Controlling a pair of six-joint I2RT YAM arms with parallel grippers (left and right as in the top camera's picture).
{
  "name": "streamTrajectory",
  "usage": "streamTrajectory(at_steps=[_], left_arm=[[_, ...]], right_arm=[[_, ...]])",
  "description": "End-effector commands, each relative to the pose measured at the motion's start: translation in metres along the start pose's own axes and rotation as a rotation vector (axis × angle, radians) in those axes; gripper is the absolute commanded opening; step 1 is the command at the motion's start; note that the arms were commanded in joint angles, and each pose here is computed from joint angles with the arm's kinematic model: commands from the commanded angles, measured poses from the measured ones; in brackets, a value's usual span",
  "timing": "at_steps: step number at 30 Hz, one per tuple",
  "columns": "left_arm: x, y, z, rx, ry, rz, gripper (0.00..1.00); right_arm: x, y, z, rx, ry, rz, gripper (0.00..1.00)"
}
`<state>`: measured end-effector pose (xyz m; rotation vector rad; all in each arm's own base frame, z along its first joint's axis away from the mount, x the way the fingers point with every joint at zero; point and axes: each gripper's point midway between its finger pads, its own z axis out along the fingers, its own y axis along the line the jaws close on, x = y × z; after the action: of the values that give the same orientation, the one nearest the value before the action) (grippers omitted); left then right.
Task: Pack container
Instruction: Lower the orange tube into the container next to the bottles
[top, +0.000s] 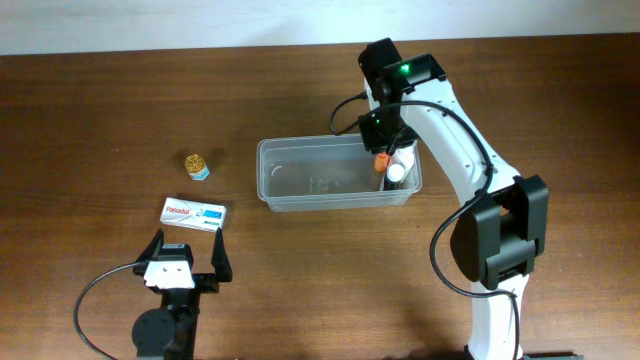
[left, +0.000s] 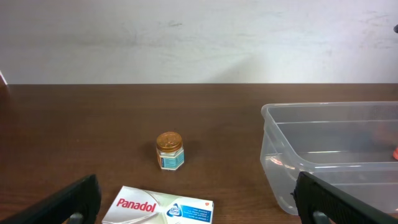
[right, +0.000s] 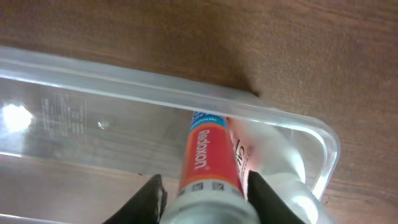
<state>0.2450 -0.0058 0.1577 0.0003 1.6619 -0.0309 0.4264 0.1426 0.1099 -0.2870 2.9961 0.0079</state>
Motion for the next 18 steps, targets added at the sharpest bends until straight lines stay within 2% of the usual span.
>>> streamTrajectory(at_steps=[1,18], left_arm=[[0.001,-0.002,0.0,0.008,-0.004,0.015,0.99],[0.001,-0.002,0.0,0.008,-0.004,0.015,0.99]], right_arm=[[-0.004,-0.005,-0.003,0.011,-0.023,0.006,0.37],[-0.023,-0.03,-0.009,0.012,-0.089,0.061,0.38]])
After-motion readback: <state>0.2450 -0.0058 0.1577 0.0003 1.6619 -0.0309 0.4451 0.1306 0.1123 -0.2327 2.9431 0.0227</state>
